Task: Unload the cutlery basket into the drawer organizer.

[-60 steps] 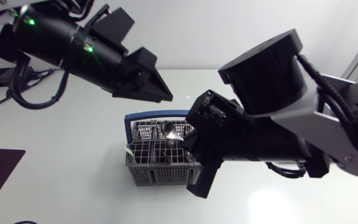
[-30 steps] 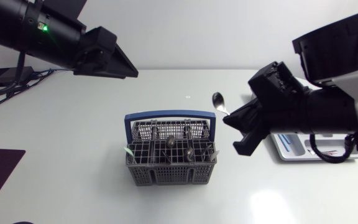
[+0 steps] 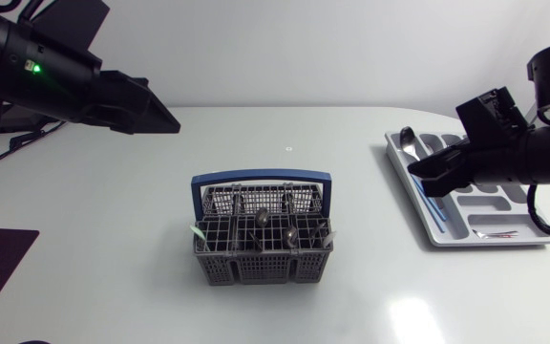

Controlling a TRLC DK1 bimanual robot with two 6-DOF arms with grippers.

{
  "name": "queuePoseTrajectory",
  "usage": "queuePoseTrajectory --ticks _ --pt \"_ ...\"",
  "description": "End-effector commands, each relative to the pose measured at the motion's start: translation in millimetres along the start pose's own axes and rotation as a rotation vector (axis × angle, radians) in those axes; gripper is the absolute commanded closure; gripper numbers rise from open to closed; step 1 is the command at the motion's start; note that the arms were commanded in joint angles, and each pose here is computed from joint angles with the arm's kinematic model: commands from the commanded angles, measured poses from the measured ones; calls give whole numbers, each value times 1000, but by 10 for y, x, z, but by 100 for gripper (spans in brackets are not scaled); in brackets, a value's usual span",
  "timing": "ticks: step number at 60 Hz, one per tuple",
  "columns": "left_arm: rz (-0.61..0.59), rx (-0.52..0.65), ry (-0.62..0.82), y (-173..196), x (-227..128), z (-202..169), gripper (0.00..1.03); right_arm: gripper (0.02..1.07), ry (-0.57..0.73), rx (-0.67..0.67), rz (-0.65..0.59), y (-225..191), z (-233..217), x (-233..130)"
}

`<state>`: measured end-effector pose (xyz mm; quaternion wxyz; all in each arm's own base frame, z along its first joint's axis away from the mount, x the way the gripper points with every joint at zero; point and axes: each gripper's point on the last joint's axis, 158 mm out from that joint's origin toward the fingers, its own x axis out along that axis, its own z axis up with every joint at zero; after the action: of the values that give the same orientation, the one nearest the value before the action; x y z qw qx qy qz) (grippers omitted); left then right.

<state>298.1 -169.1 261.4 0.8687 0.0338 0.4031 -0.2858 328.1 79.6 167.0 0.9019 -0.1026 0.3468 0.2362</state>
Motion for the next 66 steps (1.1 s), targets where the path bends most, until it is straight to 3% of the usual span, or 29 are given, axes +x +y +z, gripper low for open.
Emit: queuePoseTrajectory --ticks 1,26,66 --pt "16 47 17 27 -21 -138 55 101 25 -12 -3 -131 -163 48" --pt "80 111 63 156 29 -441 55 101 80 -63 7 -828 -580 -30" --pt "121 209 111 139 101 -849 55 101 236 -359 143 -1821 -1620 73"
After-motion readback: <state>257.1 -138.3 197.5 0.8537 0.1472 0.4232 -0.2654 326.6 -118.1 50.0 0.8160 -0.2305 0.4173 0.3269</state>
